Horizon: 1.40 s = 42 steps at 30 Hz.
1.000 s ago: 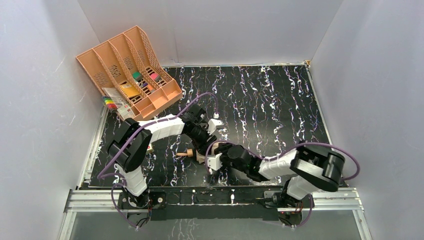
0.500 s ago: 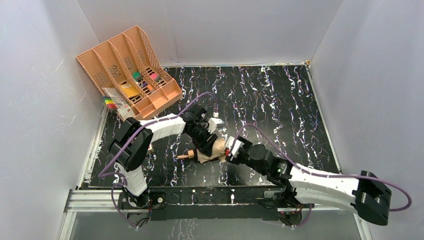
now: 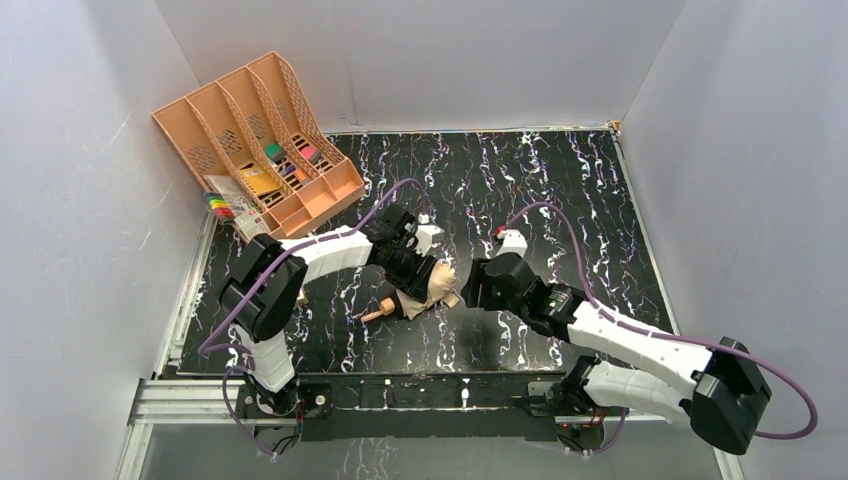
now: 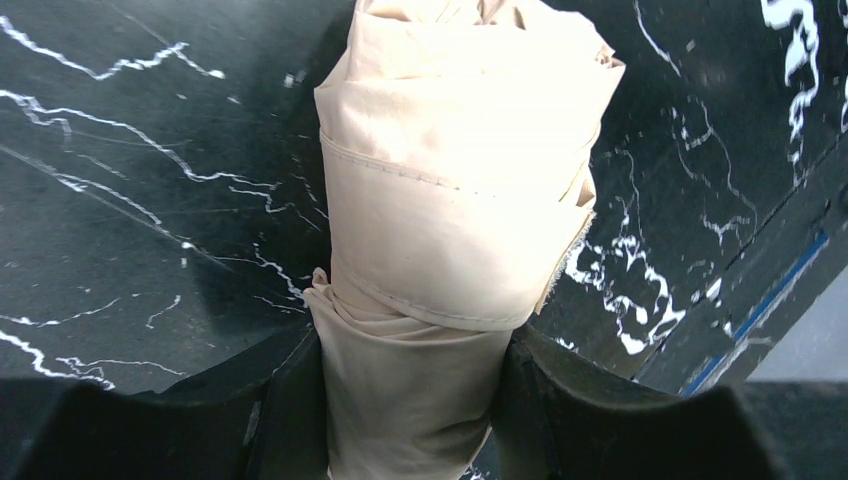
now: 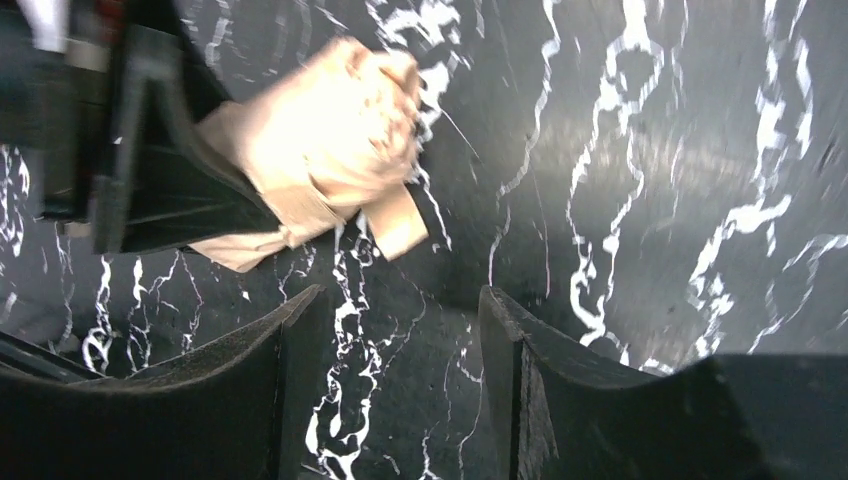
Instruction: Put away the umbrella
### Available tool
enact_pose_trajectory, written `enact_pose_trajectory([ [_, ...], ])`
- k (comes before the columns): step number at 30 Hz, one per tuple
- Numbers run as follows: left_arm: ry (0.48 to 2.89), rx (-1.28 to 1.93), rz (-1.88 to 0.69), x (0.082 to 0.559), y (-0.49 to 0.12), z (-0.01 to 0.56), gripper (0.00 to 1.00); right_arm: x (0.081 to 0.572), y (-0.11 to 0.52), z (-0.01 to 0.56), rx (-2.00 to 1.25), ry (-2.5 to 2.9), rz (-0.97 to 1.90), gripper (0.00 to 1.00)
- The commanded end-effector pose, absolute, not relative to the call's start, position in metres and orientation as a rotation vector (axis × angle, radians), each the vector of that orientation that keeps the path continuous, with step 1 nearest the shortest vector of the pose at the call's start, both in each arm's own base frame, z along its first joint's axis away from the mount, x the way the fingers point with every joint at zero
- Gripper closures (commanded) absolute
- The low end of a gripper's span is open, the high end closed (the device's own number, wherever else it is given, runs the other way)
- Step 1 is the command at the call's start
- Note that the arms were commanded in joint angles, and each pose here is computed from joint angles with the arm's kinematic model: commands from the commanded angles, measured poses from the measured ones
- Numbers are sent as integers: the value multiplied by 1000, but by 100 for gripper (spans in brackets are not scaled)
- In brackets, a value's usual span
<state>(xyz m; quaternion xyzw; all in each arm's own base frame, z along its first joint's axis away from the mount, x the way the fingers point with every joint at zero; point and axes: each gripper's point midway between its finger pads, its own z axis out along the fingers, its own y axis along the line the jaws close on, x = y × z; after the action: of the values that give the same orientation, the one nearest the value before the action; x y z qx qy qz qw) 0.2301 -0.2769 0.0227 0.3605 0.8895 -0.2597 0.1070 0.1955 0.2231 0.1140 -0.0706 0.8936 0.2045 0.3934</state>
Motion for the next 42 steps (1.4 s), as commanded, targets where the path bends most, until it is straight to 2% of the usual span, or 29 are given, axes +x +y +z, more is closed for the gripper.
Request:
enact_pose_trajectory([
  [1,2899,866,-299,225,-212,-39,100,188,224,90,238,2423,717,36],
  [6,2924,696,-339,220,-215,-42,100,206,232,86,298,2423,943,35],
  [12,2927,627,-359,212,-214,-44,100,233,235,75,192,2441,978,34],
  [17,2924,636,-344,211,-212,-44,100,248,245,65,29,2421,1057,41],
  [23,2927,647,-350,208,-212,-43,100,263,250,51,-167,2449,1061,42],
  [33,2917,630,-358,213,-218,-40,100,242,251,15,-177,2606,1109,51],
  [42,2919,639,-351,213,-218,-42,100,220,246,1,-111,2612,1172,52],
])
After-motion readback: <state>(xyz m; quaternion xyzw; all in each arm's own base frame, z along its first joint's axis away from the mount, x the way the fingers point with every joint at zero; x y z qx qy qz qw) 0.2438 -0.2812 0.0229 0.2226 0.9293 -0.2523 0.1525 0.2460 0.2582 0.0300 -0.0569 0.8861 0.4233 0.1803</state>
